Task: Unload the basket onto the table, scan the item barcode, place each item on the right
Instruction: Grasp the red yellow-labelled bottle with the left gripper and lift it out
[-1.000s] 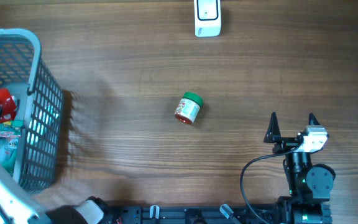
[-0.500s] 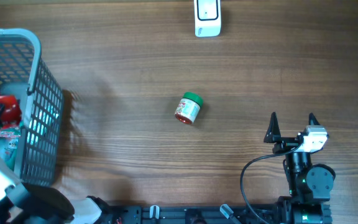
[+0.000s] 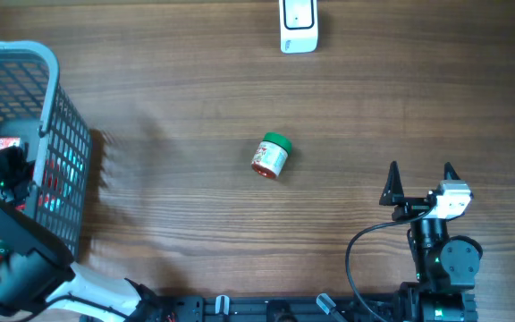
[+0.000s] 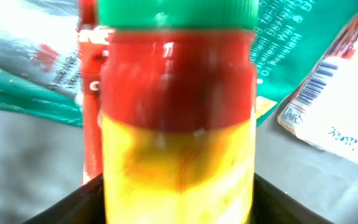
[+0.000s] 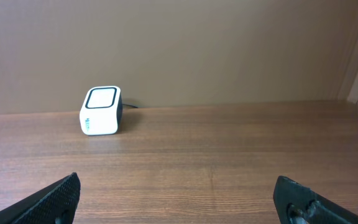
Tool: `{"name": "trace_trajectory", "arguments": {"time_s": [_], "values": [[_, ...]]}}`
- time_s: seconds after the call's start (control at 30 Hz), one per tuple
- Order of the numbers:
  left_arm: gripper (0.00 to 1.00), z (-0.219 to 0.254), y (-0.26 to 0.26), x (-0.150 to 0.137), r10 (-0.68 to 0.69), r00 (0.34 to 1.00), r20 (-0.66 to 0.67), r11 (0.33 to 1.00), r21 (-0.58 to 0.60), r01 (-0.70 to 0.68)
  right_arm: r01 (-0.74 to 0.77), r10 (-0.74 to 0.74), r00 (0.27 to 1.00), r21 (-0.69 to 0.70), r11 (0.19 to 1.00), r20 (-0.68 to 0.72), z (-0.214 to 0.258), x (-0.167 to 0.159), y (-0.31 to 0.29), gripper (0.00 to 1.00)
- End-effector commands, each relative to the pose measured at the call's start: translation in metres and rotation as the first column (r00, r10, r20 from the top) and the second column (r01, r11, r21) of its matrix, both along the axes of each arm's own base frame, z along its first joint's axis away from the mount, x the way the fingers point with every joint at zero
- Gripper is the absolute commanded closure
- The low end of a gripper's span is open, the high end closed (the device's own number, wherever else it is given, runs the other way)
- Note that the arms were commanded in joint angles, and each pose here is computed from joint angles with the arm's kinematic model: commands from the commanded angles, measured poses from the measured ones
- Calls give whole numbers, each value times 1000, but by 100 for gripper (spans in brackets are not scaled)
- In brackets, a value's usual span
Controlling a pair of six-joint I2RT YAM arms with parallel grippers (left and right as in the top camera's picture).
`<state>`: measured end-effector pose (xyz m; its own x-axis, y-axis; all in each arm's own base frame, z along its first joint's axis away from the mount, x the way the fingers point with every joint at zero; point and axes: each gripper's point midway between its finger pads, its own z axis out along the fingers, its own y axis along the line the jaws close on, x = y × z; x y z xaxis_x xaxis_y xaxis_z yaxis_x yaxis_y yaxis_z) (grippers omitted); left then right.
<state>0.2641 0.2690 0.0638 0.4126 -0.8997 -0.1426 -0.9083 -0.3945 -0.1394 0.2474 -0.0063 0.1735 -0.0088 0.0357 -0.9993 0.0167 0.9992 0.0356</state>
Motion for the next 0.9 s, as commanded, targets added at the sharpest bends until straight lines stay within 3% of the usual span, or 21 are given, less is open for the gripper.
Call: {"name": "trace_trajectory", "arguments": {"time_s": [0.0, 0.33, 0.5, 0.87], "values": [[15, -10, 4, 10, -8, 1000, 23, 1000, 2, 8, -23, 23, 1000, -9, 1000, -1, -1, 0, 4, 0], [14, 2, 17, 47, -36, 982, 186, 999, 42, 28, -23, 23, 1000, -9, 1000, -1, -1, 0, 4, 0], [8, 26, 23, 62, -64, 967, 248, 997, 62, 50, -23, 23, 1000, -9, 1000, -1, -1, 0, 4, 0], [0, 43, 29, 70, -61, 956, 286, 995, 89, 37, -23, 23, 1000, -9, 1000, -1, -1, 0, 4, 0]]}}
